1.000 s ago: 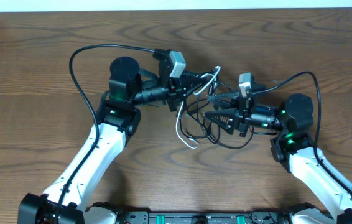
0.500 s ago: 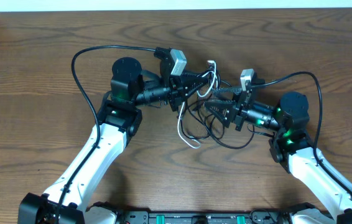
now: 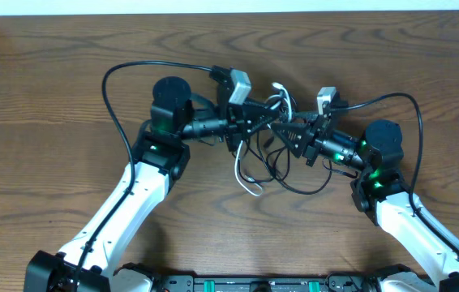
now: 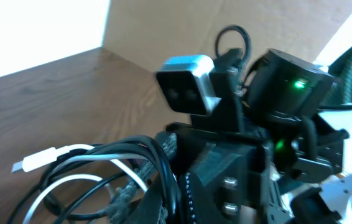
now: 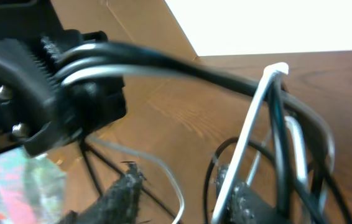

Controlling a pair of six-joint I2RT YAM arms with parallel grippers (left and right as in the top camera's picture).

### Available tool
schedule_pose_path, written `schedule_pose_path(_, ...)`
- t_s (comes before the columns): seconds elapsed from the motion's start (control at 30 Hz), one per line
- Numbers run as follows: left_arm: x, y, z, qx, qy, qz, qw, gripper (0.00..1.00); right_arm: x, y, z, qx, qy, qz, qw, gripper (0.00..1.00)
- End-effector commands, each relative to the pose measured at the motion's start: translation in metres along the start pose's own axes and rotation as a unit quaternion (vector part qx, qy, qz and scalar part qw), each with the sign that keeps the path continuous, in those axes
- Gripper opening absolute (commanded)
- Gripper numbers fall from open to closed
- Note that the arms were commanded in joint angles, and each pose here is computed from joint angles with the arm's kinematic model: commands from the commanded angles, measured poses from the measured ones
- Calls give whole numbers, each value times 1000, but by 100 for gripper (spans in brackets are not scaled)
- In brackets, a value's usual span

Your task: Untangle cables

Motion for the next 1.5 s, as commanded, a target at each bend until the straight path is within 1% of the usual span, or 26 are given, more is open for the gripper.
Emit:
schedule_pose_path(0.0, -3, -10, -7, -7, 1, 25, 1000, 8, -1, 0, -6, 7, -10, 9, 1000, 16)
schedule_pose_path(0.03, -3, -10, -7, -7, 0, 24, 1000, 8, -1, 0, -6, 6, -10, 9, 1000, 11)
schedule_pose_path(0.07, -3, -10, -7, -7, 0, 23, 1000, 8, -1, 0, -6, 6, -10, 9, 1000, 3)
schedule_pose_path(0.1, -3, -9, -7, -13, -1, 23, 1000, 8, -1, 0, -6, 6, -10, 9, 1000, 1)
schedule_pose_path(0.17, -1, -7, -8, -23, -4, 16, 1000, 8, -1, 1, -7, 10, -13, 7, 1000, 1)
schedule_pose_path(0.33, 12, 19, -16, -16, -26, -56, 998, 7, 3, 7, -22, 31, -44, -8, 999, 1)
schedule_pose_path(0.43, 23, 33, -20, 1, -39, -89, 995, 8, 7, 7, -32, 44, -62, -10, 997, 1)
schedule_pose_path(0.5, 36, 45, -24, 25, -52, -114, 992, 8, 10, 3, -35, 42, -68, -3, 997, 1)
schedule_pose_path(0.6, 53, 57, -28, 57, -67, -135, 987, 7, 15, -3, -32, 27, -57, 1, 998, 1)
schedule_pose_path(0.73, 56, 57, -29, 60, -69, -132, 987, 8, 14, -12, -18, -10, -28, 17, 999, 1)
schedule_pose_path(0.77, 56, 56, -30, 58, -69, -127, 988, 8, 14, -15, -14, -22, -20, 22, 999, 3)
schedule_pose_path(0.8, 56, 54, -30, 55, -68, -122, 989, 8, 14, -17, -11, -31, -13, 27, 999, 6)
schedule_pose_path(0.87, 55, 51, -32, 47, -69, -112, 990, 8, 14, -20, -5, -47, -2, 35, 998, 17)
schedule_pose_path(0.93, 55, 50, -34, 41, -72, -110, 990, 8, 14, -24, 1, -63, 9, 43, 997, 24)
schedule_pose_path(0.97, 55, 50, -35, 38, -73, -109, 991, 8, 15, -25, 4, -69, 13, 46, 996, 29)
schedule_pose_path(1.03, 55, 45, -38, 24, -75, -95, 992, 8, 15, -26, 8, -79, 21, 50, 995, 46)
schedule_pose_path(1.07, 54, 40, -40, 12, -76, -82, 994, 8, 15, -27, 9, -83, 24, 52, 995, 49)
schedule_pose_path(1.13, 54, 33, -44, -9, -76, -59, 995, 8, 15, -27, 10, -86, 26, 53, 994, 52)
schedule_pose_path(1.2, 54, 23, -47, -34, -75, -32, 996, 8, 15, -27, 10, -86, 26, 53, 995, 53)
schedule_pose_path(1.37, 54, 11, -49, -64, -69, 5, 996, 8, 15, -27, 10, -86, 26, 53, 995, 55)
schedule_pose_path(1.47, 54, 1, -52, -96, -67, 30, 993, 8, 15, -28, 12, -78, 30, 55, 995, 61)
Point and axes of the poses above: each gripper's point midway between its finger pads, its own x axis back along the fingers, its own y axis along the line the jaws close on, z = x × y, the point moved 4 cm from there along x, back along the fingers, and after that the axes turned 2 degrees about x, right-handed, at the moved point
